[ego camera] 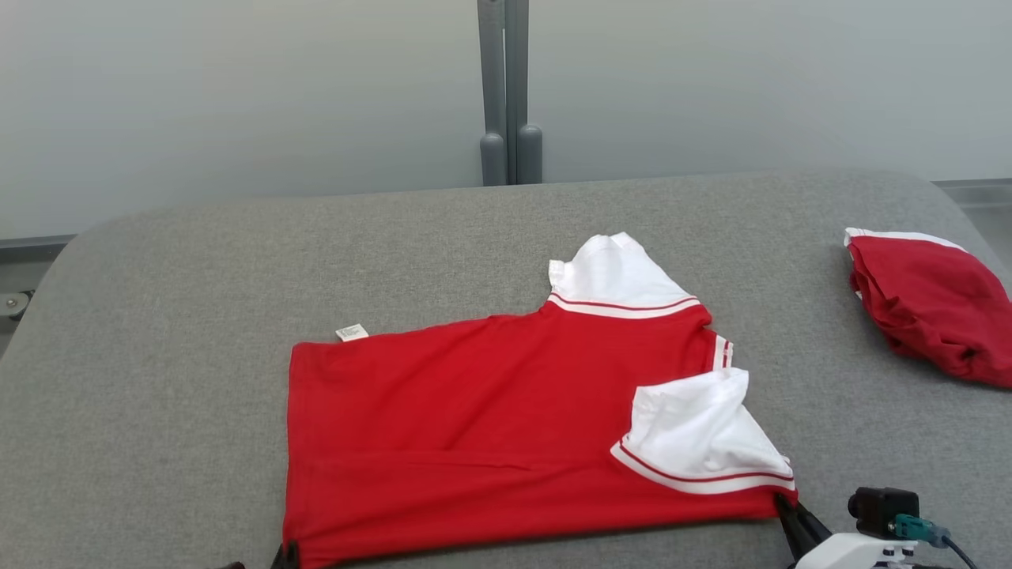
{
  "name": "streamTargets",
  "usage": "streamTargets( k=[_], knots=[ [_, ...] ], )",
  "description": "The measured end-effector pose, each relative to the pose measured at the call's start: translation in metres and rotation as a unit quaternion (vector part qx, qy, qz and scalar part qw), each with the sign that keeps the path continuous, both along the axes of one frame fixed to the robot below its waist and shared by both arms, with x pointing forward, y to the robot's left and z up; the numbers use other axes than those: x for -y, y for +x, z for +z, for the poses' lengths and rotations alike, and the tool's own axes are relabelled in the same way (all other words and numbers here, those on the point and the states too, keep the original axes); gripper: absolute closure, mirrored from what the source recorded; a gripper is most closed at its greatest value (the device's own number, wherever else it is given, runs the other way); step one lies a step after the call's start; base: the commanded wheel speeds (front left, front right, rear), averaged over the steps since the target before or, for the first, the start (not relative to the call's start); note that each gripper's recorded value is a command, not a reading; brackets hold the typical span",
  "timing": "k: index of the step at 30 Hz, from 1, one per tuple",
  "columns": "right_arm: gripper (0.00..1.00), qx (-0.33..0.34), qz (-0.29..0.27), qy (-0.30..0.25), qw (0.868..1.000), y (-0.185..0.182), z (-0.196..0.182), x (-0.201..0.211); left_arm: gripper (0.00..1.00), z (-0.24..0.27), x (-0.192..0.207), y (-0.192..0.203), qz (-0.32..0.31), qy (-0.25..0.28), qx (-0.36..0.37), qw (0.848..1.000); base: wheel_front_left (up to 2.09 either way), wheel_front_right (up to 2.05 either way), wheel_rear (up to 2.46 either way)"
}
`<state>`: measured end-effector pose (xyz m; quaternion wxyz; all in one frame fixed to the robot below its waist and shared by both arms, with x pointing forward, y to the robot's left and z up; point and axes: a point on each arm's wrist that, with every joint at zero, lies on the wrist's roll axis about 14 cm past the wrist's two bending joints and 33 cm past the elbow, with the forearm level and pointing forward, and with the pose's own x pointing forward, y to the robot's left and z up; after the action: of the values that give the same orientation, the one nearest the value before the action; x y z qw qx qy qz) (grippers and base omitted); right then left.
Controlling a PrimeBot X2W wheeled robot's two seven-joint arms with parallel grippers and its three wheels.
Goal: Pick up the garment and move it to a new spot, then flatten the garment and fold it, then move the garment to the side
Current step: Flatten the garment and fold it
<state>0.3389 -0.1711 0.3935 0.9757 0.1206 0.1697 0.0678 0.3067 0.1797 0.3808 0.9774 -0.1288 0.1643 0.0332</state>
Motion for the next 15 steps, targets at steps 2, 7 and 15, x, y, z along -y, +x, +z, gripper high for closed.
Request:
streamTargets(
  k=[2,7,15],
  knots=[
    [1.0,-0.004,-0.005,0.004,1.0,-0.004,-0.002,0.003,1.0,-0.005,0.0,-0.006,0.001,0.0,-0.008,1.0,0.0,0.0,0.0],
    [0.0,-0.013,-0.011,0.008,1.0,-0.005,-0.007,0.006,0.0,-0.01,-0.002,-0.011,0.004,0.005,-0.018,1.0,0.0,0.0,0.0],
    [0.0,0.046,-0.033,0.001,0.998,0.034,0.026,0.024,0.0,0.015,-0.006,0.02,0.011,0.015,0.025,1.0,0.0,0.0,0.0]
  ],
)
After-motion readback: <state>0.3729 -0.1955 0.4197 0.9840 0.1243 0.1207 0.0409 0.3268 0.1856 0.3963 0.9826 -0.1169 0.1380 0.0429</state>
